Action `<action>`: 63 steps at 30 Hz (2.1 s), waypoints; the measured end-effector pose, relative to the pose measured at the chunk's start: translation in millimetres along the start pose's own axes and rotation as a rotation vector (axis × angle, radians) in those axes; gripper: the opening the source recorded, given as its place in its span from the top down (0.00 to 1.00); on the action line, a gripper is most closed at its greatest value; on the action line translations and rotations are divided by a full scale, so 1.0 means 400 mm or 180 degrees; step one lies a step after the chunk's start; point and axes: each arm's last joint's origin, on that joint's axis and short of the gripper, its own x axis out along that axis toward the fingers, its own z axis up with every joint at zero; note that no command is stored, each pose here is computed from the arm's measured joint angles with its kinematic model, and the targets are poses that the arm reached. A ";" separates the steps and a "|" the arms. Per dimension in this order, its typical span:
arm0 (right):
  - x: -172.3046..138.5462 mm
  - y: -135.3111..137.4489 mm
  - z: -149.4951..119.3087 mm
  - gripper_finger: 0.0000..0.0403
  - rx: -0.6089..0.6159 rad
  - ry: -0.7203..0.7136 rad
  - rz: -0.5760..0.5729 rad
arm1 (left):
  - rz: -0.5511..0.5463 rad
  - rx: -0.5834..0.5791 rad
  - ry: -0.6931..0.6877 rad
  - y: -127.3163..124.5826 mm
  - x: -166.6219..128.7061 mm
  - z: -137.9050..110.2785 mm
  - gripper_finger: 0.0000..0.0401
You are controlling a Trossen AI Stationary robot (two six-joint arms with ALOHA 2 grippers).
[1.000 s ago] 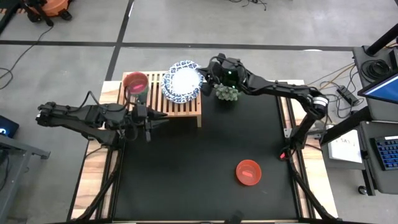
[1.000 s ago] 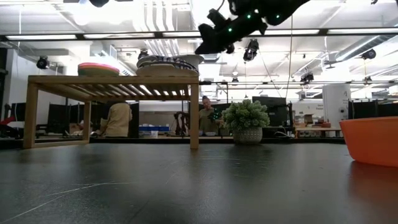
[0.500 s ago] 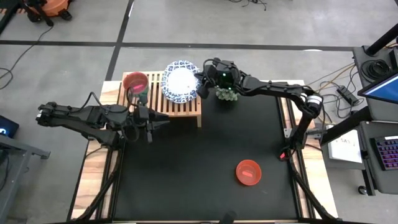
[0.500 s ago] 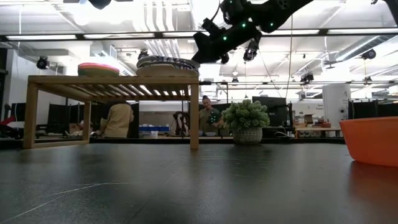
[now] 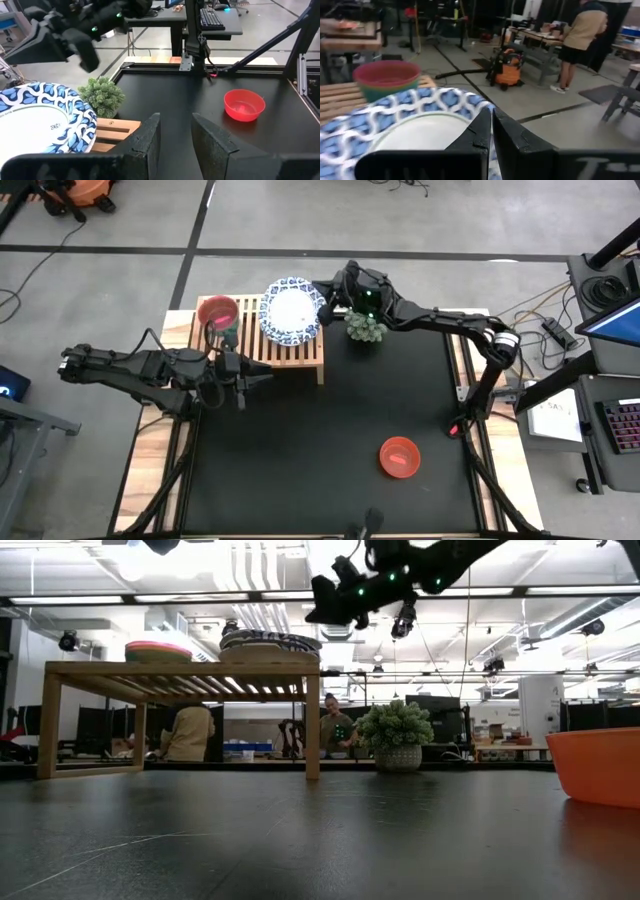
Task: Place and stack bowls onto a shelf
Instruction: Stack the blue patterned bowl on top of the blue patterned bowl on the shelf, then stack the orange bowl on top of the pink bowl on the shelf
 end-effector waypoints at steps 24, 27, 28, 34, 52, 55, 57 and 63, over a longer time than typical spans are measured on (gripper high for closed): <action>0.080 -0.024 -0.030 0.98 0.0345 0.0070 0.0215 | 0.0597 0.0415 0.0020 0.013 0.000 0.003 0.77; 0.050 -0.015 0.011 0.98 0.0270 0.0056 0.0254 | 0.1214 0.0807 -0.0042 0.035 -0.002 0.024 0.77; 0.038 -0.010 0.024 0.98 0.0222 0.0082 0.0282 | 0.1329 0.0920 -0.0069 0.046 -0.001 0.034 0.78; -0.053 0.054 0.105 0.98 0.0030 0.0285 0.0564 | 0.1257 0.0788 -0.0176 0.129 0.013 0.055 0.81; -0.372 0.297 0.143 0.98 0.1524 0.2573 0.1338 | -0.0124 -0.0308 -0.0314 0.099 0.013 0.046 0.81; -0.405 0.347 0.141 0.98 0.1778 0.2847 0.1338 | -0.0214 -0.0386 -0.0337 0.095 0.008 0.054 0.81; -0.421 0.392 0.139 0.98 0.1956 0.2974 0.1378 | -0.0268 -0.0451 -0.0369 0.090 0.007 0.058 0.81; -0.468 0.518 0.102 0.98 0.2317 0.3609 0.1237 | -0.0830 -0.0581 -0.0391 0.041 0.002 0.062 0.81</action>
